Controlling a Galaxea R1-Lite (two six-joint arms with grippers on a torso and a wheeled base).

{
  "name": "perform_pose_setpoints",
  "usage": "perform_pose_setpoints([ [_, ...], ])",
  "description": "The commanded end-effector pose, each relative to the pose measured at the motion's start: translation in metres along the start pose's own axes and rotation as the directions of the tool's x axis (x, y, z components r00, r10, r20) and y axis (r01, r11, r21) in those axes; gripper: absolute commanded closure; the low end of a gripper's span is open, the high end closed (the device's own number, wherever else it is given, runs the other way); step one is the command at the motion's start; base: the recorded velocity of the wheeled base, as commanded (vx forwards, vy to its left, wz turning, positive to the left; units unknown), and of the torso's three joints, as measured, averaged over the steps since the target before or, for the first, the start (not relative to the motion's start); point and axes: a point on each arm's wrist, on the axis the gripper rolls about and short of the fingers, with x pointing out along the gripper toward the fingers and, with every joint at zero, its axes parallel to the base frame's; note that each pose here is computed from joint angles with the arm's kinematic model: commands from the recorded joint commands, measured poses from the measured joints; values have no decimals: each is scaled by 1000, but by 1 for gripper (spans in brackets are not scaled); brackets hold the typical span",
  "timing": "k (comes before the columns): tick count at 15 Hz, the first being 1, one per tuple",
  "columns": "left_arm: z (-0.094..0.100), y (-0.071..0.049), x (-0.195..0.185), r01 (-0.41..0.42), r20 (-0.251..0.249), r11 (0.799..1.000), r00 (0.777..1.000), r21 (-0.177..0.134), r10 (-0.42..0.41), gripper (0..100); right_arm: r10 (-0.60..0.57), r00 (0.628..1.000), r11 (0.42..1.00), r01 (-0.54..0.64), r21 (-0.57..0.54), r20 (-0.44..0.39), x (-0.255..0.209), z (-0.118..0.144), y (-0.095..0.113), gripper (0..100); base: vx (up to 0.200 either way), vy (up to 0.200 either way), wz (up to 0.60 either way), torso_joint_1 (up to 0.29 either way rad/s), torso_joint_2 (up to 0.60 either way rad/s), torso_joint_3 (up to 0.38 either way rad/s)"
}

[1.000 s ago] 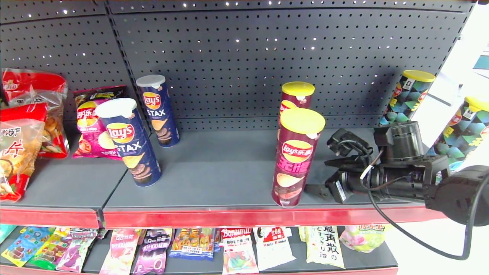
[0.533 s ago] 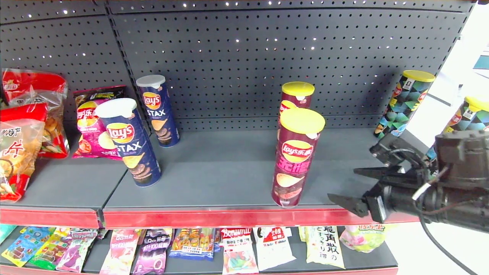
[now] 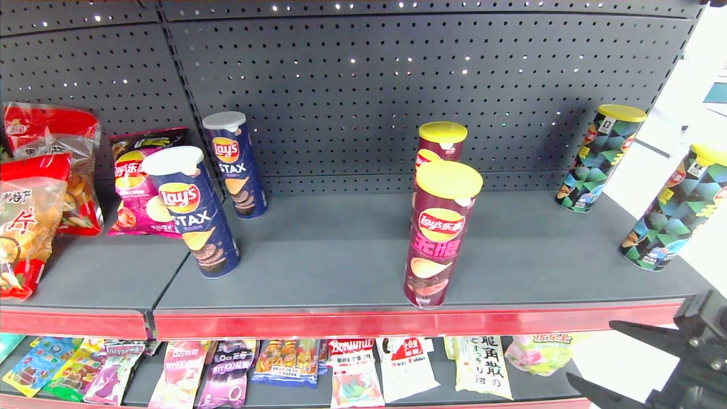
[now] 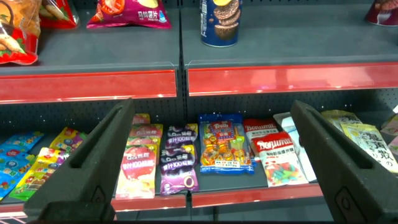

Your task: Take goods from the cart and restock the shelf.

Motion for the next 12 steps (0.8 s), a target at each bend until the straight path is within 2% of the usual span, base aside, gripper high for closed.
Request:
perform_pose_setpoints([
  [1, 0, 0, 0, 0, 0, 1000, 1000, 0, 0, 0, -63, 996, 998, 64, -3, 60, -26, -27, 7, 0, 0, 0, 0, 0, 0, 0],
  [2, 0, 0, 0, 0, 0, 1000, 1000, 0, 0, 0, -86, 993, 996, 86, 5, 77, -33, -39, 9, 0, 0, 0, 0, 0, 0, 0],
  [6, 0, 0, 0, 0, 0, 1000, 1000, 0, 0, 0, -259, 954, 964, 248, 91, 149, -62, -57, 20, 0, 0, 0, 0, 0, 0, 0],
  [8, 0, 0, 0, 0, 0, 1000, 1000, 0, 0, 0, -341, 912, 933, 300, 196, 228, -75, -69, 31, 0, 0, 0, 0, 0, 0, 0],
  [10, 0, 0, 0, 0, 0, 1000, 1000, 0, 0, 0, -418, 875, 901, 364, 236, 246, -81, -80, 38, 0, 0, 0, 0, 0, 0, 0],
  [11, 0, 0, 0, 0, 0, 1000, 1000, 0, 0, 0, -484, 836, 863, 406, 301, 258, -84, -85, 40, 0, 0, 0, 0, 0, 0, 0],
  [12, 0, 0, 0, 0, 0, 1000, 1000, 0, 0, 0, -550, 809, 813, 462, 354, 209, -85, -91, 41, 0, 0, 0, 0, 0, 0, 0],
])
